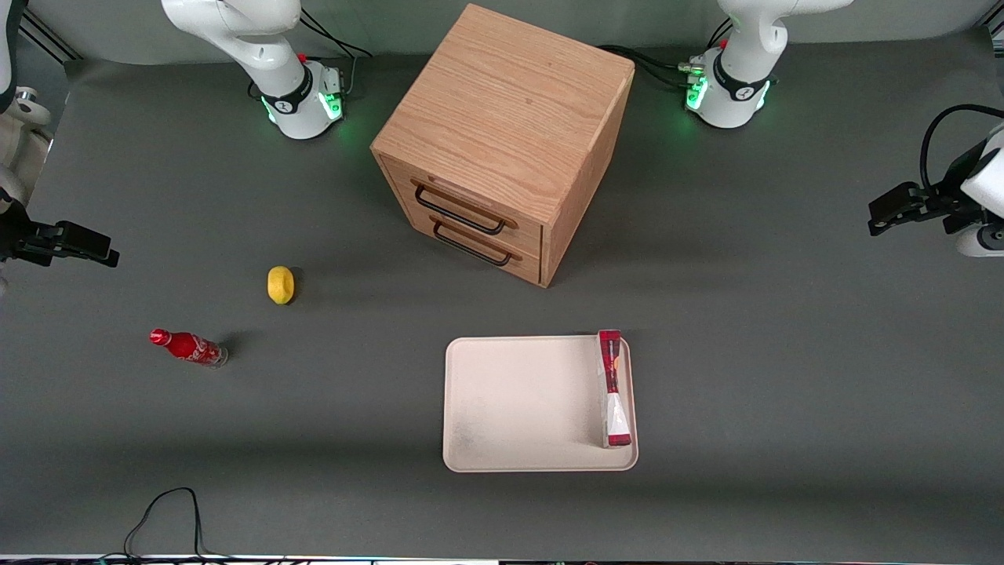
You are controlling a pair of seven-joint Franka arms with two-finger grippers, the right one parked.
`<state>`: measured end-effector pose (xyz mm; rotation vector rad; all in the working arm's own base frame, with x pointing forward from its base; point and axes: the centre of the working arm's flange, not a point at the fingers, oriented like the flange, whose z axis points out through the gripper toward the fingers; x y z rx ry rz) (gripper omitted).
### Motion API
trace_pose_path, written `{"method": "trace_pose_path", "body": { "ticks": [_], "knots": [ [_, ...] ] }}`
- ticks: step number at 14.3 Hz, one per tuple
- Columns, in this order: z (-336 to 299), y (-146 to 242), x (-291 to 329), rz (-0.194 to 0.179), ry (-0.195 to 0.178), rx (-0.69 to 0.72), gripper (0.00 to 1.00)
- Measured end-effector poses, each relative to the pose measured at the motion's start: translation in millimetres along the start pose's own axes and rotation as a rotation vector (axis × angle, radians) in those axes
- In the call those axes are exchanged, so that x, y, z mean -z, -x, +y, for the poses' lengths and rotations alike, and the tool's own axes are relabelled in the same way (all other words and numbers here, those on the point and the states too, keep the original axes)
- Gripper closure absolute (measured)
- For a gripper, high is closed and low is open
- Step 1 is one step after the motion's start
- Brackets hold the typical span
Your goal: Place red cookie box on tray
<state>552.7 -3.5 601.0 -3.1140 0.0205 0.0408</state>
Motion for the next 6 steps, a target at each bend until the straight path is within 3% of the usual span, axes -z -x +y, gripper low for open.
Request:
{"method": "trace_pose_path", "body": {
  "ticks": [2, 6],
  "knots": [
    [2.3, 0.1, -0.1, -0.001, 0.02, -0.004, 0.0],
    [2.9, 0.5, -0.4, -0.004, 0.025, -0.009, 0.0]
  ]
}}
